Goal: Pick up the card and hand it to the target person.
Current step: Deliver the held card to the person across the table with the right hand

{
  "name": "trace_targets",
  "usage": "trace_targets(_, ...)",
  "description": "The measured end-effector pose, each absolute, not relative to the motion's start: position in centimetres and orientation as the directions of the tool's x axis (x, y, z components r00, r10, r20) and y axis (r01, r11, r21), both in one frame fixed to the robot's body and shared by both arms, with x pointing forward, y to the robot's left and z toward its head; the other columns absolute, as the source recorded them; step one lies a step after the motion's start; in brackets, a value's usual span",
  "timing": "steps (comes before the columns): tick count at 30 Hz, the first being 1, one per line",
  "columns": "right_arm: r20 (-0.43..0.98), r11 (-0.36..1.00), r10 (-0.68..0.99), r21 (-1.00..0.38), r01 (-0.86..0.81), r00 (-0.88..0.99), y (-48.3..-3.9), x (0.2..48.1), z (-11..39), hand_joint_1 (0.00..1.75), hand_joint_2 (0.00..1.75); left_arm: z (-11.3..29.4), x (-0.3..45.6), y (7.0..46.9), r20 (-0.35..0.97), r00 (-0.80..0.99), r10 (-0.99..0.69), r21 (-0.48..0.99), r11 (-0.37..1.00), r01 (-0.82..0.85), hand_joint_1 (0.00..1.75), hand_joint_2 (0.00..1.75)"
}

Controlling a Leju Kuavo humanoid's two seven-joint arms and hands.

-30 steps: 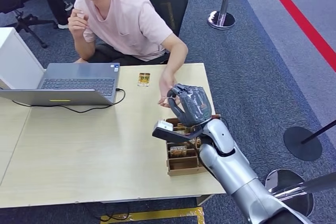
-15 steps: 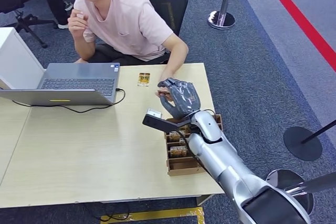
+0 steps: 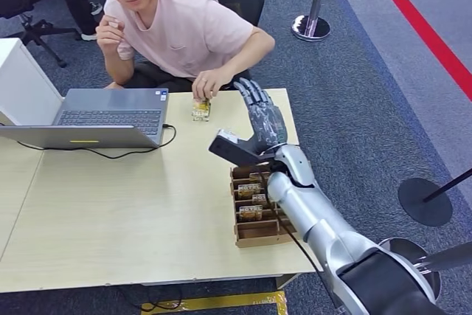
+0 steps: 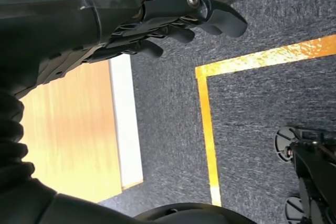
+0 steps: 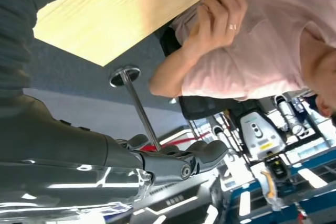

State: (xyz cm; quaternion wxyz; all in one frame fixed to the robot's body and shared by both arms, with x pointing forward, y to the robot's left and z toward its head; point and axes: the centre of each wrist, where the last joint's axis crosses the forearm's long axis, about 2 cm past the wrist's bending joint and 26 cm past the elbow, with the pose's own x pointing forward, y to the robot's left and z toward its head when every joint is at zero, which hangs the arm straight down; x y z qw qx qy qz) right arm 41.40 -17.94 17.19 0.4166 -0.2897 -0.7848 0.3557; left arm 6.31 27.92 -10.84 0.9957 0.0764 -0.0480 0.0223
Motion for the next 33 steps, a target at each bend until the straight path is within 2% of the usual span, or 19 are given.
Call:
trace_targets(5,0.602,0.713,0.672,-0.684,0.156,-0.431,-20.2,42.3,18.1,0.0,1.75,-10.9,6.1,27.9,0.097,0.994,0.049,0.152,0.986,-0.064,0.0,0.0)
trace_targets(9,0.703,0.796,0.6,-0.571,0.2,-0.382,-23.6,43.1,18.7,0.0,1.75,-10.9,5.9,27.9,0.093,0.994,0.053,0.152,0.986,-0.067,0.0,0.0)
trace_targets(13,0.791,0.859,0.509,-0.445,0.253,-0.339,-28.1,43.5,19.0,0.0,1.75,-10.9,5.8,27.9,0.092,0.994,0.054,0.153,0.986,-0.067,0.0,1.75)
trace_targets(18,0.869,0.898,0.388,-0.281,0.338,-0.306,-34.1,43.1,18.4,0.0,1.75,-10.9,5.8,27.9,0.088,0.994,0.058,0.161,0.984,-0.072,0.0,1.75)
trace_targets(22,0.916,0.887,0.316,-0.192,0.42,-0.249,-39.0,41.3,16.0,0.0,1.75,-10.9,5.8,27.9,0.08,0.994,0.067,0.169,0.982,-0.08,0.0,1.75)
trace_targets(28,0.969,0.838,0.241,-0.178,0.516,-0.057,-44.6,36.3,9.7,0.0,1.75,-10.9,5.7,27.6,0.072,0.993,0.091,0.182,0.978,-0.103,0.0,1.75)
trace_targets(33,0.986,0.818,0.086,-0.152,0.554,0.143,-46.4,30.4,3.8,0.0,1.75,-10.9,5.7,27.1,0.073,0.991,0.112,0.178,0.976,-0.124,0.0,1.75)
